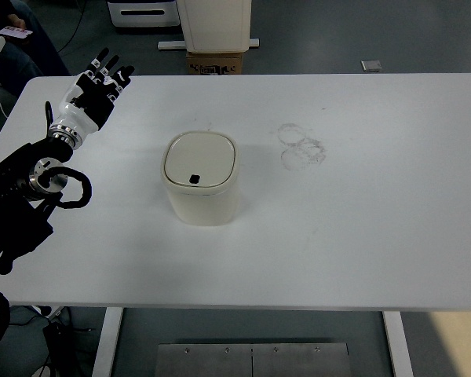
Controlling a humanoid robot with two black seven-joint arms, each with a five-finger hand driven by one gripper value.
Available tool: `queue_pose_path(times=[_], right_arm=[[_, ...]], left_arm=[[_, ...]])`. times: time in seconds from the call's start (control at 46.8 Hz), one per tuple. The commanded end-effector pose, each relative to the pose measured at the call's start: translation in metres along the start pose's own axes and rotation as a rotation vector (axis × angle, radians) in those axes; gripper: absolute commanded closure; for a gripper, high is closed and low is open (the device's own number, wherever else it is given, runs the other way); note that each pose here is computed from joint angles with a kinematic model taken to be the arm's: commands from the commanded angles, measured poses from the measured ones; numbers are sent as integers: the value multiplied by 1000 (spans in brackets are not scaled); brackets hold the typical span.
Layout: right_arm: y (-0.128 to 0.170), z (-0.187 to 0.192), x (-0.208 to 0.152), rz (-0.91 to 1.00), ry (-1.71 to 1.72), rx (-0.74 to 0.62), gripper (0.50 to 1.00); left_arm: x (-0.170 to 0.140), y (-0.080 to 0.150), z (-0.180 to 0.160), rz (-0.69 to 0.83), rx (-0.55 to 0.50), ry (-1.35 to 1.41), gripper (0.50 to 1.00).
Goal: Open trash can
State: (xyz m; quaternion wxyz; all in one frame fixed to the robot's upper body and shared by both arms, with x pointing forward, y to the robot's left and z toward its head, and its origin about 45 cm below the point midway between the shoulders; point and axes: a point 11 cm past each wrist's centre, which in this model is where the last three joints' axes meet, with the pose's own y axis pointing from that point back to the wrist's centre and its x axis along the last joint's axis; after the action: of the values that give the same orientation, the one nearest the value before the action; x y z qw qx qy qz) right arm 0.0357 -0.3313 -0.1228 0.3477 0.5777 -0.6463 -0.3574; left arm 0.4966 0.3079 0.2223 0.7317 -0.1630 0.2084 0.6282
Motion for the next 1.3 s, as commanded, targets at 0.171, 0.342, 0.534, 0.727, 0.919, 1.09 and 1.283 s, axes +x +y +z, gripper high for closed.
queue_pose_path(times=[0.171,0.342,0.534,0.727,0.919,1.09,1.283], right_arm=[[0,0,0,0,0,-1,509],[0,0,0,0,0,-1,509],[0,0,0,0,0,-1,509],[0,0,0,0,1,-1,509],[0,0,0,0,0,-1,509],[0,0,0,0,0,-1,509],[0,0,0,0,0,-1,509]], left_arm=[[0,0,1,-3,0,-1,500],[-10,-2,-1,-31,18,7,500],[-27,-6,3,-68,54,3,500],[-44,-4,42,-133,25,-44,500],[-62,0,64,-213,81,-189,500],[-91,-3,77,-295,117,-327,500],[-131,-3,108,-387,143,-472,500]])
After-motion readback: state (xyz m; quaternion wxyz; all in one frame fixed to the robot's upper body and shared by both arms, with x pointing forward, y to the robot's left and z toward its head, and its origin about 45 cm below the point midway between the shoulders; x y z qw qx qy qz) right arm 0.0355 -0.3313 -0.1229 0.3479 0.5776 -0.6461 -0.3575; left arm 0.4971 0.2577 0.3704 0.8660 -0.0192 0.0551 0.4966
